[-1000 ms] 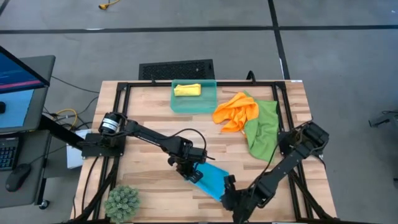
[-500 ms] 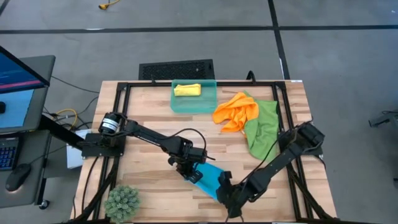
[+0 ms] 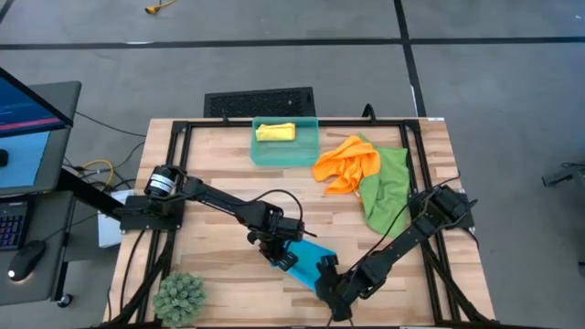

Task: Roll microfiber towels into tight, uniform cylinder then place into a basket
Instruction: Roll the blue microfiber towel

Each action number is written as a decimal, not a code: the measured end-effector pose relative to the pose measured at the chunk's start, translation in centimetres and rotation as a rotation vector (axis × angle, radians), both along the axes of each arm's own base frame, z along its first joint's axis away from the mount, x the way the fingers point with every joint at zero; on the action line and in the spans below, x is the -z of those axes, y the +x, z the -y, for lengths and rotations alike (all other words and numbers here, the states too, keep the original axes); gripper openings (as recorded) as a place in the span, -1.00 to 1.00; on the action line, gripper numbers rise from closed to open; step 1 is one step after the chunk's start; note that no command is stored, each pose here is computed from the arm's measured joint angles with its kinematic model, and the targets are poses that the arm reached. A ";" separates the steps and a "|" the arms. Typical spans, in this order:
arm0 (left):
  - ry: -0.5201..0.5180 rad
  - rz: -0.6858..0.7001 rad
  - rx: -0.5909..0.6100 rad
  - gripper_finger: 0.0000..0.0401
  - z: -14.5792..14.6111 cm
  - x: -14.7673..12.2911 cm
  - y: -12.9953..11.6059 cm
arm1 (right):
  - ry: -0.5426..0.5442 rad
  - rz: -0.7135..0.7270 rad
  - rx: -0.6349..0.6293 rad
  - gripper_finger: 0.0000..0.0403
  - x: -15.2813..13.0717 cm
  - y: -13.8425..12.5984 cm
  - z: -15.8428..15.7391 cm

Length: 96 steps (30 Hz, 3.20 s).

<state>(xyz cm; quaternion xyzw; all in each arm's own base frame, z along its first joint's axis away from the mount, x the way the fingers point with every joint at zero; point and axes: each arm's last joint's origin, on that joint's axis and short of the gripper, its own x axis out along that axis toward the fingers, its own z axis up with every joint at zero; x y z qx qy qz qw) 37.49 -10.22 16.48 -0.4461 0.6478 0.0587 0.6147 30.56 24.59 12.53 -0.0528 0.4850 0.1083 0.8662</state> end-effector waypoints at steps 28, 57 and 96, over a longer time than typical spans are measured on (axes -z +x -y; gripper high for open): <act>0.171 0.116 0.212 -0.77 2.8 0.2 -0.9 | 0.067 -0.051 0.096 -0.95 0.3 0.1 0.3; 0.851 0.364 0.765 -0.14 13.4 -1.5 -6.9 | 0.153 -0.098 0.179 -0.91 0.3 1.0 1.3; 1.085 0.534 0.787 -0.15 11.3 2.9 -5.7 | 0.198 -0.114 0.166 -0.92 0.3 1.3 1.5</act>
